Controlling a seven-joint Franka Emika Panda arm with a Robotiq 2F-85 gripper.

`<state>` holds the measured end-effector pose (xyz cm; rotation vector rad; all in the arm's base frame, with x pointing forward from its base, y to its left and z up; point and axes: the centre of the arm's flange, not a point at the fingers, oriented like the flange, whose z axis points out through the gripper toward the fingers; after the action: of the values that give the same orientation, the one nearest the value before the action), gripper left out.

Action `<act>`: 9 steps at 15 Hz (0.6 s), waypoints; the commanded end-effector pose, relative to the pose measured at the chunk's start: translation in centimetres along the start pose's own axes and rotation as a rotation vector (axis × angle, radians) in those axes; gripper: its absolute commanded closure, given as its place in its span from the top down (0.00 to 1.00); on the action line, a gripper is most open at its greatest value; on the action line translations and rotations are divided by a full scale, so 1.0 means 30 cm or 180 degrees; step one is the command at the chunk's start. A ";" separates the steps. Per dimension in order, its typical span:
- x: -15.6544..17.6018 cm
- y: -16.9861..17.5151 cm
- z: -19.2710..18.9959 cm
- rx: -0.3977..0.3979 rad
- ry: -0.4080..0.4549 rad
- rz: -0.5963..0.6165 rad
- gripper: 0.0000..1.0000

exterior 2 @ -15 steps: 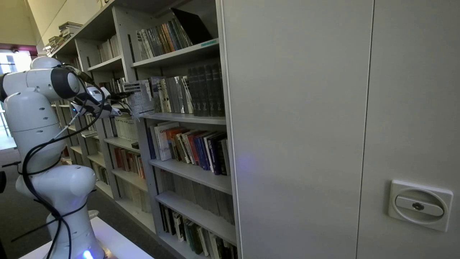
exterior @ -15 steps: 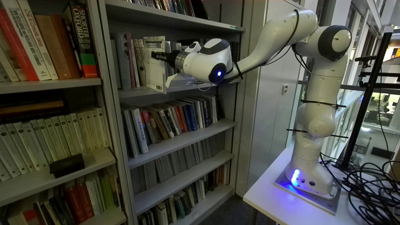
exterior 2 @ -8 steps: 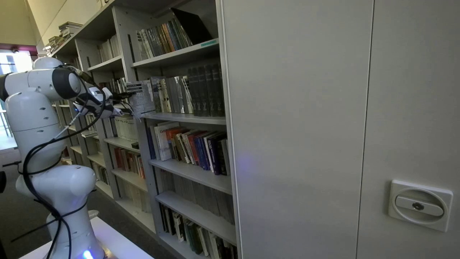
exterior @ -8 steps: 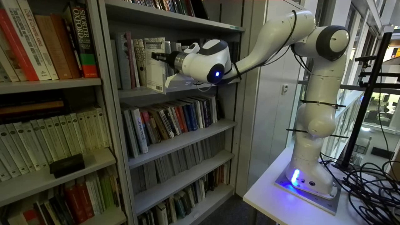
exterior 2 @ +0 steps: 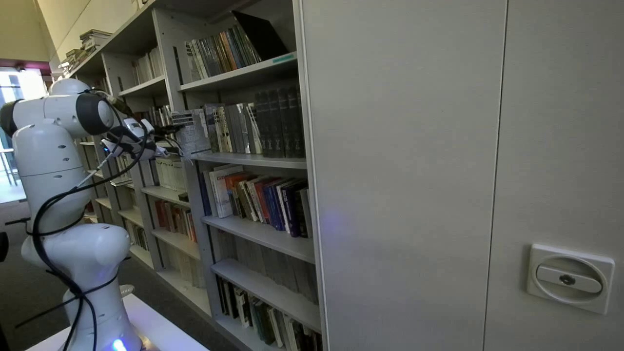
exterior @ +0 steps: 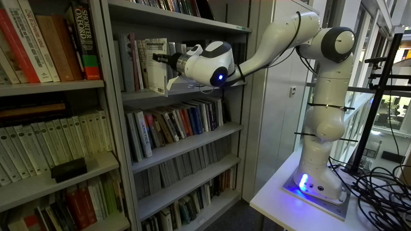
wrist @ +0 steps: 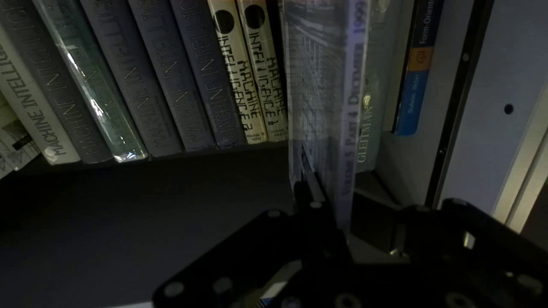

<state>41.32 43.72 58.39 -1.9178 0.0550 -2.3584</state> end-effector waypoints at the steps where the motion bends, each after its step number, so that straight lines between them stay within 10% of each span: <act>1: 0.024 -0.019 0.049 0.0126 0.0098 0.0044 0.02; 9: 0.013 -0.050 0.087 0.0318 0.0152 -0.0017 0.02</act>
<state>42.29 44.92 58.25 -1.8873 -0.0307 -2.3506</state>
